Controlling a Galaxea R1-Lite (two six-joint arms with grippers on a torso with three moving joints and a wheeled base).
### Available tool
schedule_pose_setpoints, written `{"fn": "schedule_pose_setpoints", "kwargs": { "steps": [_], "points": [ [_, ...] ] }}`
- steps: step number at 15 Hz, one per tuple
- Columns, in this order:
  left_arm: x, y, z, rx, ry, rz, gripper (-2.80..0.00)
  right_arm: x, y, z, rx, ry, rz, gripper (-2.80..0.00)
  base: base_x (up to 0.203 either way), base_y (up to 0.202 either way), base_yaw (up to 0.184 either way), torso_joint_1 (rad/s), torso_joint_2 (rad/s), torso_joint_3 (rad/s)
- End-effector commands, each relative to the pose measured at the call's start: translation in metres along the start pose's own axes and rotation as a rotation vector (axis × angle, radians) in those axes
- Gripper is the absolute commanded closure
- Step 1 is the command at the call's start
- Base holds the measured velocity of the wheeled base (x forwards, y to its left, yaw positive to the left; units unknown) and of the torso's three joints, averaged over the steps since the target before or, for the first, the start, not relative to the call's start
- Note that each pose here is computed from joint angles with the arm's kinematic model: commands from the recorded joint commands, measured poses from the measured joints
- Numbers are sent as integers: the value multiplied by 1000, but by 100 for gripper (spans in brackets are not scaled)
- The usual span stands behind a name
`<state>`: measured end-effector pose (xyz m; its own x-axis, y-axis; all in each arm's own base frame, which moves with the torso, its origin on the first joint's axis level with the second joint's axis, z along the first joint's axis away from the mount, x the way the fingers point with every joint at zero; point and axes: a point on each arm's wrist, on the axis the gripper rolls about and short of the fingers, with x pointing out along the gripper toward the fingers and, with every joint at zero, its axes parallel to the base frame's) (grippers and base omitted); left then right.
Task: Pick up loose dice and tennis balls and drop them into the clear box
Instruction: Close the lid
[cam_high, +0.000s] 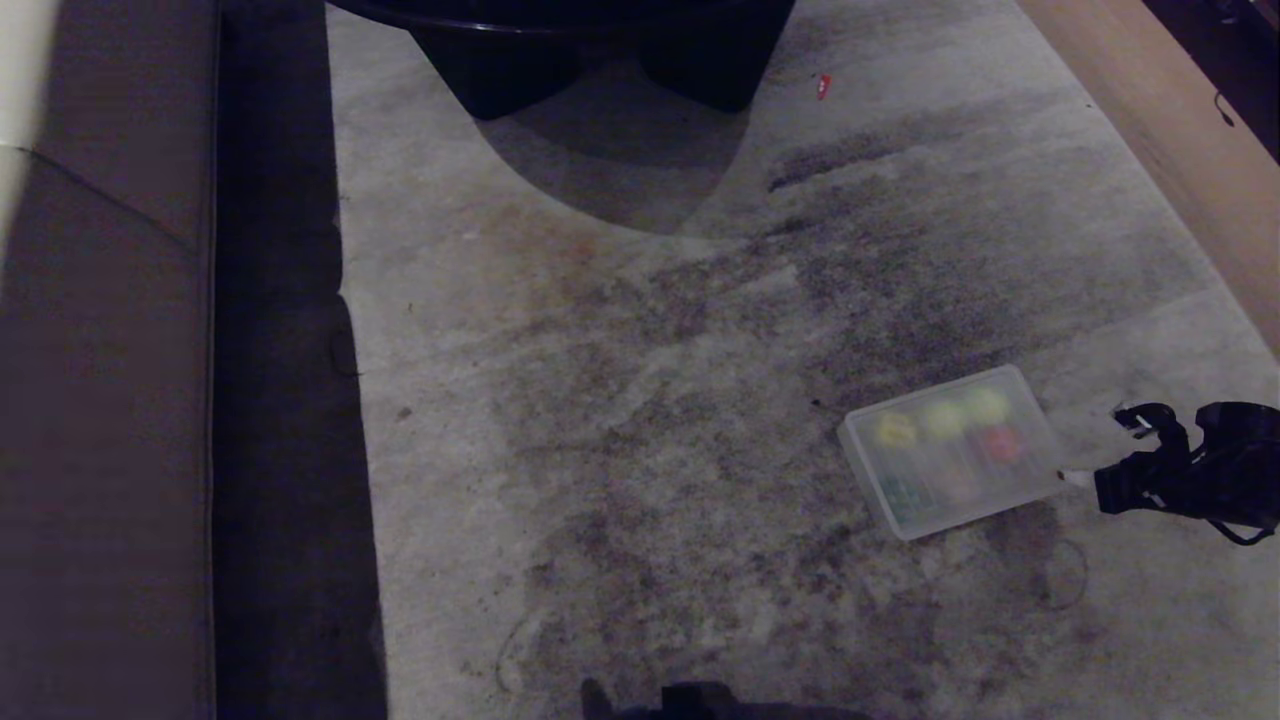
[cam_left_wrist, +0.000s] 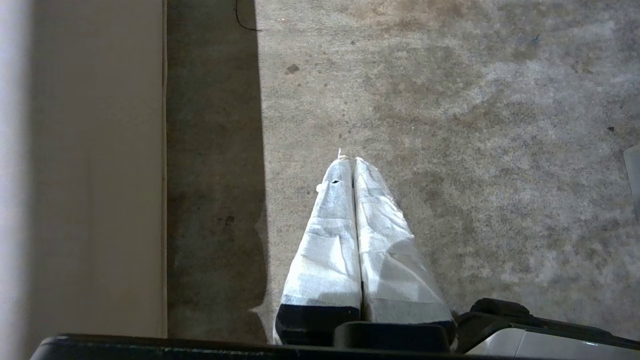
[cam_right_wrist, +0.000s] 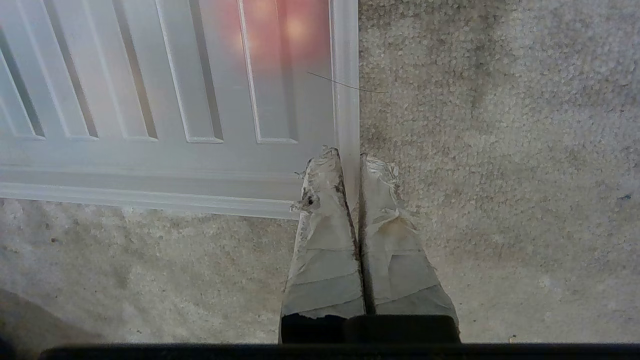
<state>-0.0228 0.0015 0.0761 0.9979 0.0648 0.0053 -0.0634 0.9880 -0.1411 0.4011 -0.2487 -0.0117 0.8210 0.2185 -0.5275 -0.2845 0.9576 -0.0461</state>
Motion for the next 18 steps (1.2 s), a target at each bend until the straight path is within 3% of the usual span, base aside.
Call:
{"fn": "schedule_pose_setpoints", "kwargs": {
  "steps": [1,4,5,9,18],
  "points": [
    [0,0,0,-1,-1,1,0,-1,-1,2,-9,-8,1,0,0,0,0,0,0,0],
    [0,0,0,-1,-1,1,0,-2,-1,0,1,2,-3,0,0,0,0,0,0,0],
    [0,0,0,-2,-2,1,0,-3,-2,-2,-15,4,-8,-280,0,0,0,0,0,0],
    [0,0,0,-1,-1,1,0,-4,-1,-4,-37,36,-26,-280,0,0,0,0,0,0],
    [0,0,0,-1,-1,1,0,-24,-4,11,-77,17,-59,-280,0,0,0,0,0,0]
  ]
}}
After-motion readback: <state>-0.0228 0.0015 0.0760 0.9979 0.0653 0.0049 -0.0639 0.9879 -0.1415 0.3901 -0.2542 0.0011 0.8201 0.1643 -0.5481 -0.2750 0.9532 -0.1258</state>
